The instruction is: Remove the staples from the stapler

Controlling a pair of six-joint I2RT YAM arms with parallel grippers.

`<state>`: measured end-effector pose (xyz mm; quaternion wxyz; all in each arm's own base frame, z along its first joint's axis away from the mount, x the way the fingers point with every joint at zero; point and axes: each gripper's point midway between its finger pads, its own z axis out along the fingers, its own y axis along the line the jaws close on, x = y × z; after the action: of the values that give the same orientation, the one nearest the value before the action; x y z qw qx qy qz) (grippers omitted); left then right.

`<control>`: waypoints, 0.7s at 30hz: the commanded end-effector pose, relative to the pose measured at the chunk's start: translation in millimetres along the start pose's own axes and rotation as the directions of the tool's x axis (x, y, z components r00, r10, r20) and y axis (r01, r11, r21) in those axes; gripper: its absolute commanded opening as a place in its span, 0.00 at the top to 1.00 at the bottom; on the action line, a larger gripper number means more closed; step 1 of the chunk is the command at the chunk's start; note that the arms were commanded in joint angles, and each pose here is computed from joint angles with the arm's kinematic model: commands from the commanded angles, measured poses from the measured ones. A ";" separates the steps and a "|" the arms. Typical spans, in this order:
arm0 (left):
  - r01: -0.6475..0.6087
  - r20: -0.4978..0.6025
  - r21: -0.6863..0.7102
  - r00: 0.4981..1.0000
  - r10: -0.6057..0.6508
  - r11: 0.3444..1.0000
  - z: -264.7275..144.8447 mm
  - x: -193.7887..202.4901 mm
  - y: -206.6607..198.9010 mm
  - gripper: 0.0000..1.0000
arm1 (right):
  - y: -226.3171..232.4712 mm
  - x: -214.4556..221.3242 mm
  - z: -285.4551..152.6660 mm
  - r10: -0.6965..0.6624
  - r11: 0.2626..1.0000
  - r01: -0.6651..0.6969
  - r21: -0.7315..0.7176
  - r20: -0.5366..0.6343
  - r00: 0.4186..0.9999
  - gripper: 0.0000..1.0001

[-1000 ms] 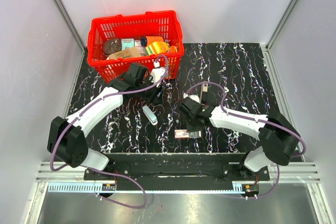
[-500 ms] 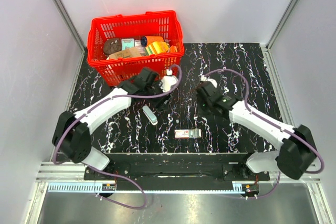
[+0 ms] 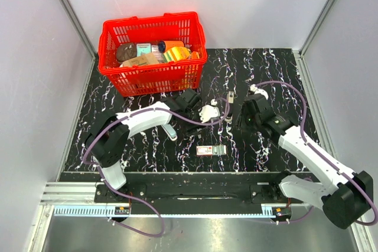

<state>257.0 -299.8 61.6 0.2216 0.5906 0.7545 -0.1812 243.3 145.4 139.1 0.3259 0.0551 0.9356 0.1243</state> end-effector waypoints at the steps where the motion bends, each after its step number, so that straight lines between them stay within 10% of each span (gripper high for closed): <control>1: -0.180 -0.005 -0.101 0.984 0.181 0.978 8.8 -7.7 20.2 0.46 | -7.0 -8.3 -6.8 -0.003 1.000 0.003 -0.012 0.032 0.999 0.69; 21: -0.341 -0.111 -0.140 0.938 0.328 0.929 51.5 9.8 12.9 0.45 | -16.2 -25.9 -12.0 0.028 0.999 -0.026 -0.030 0.071 0.997 0.66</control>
<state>271.3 -317.0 24.4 0.2658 0.6956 0.6637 -0.0706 251.5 121.2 149.0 0.3416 0.0754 0.9281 0.1276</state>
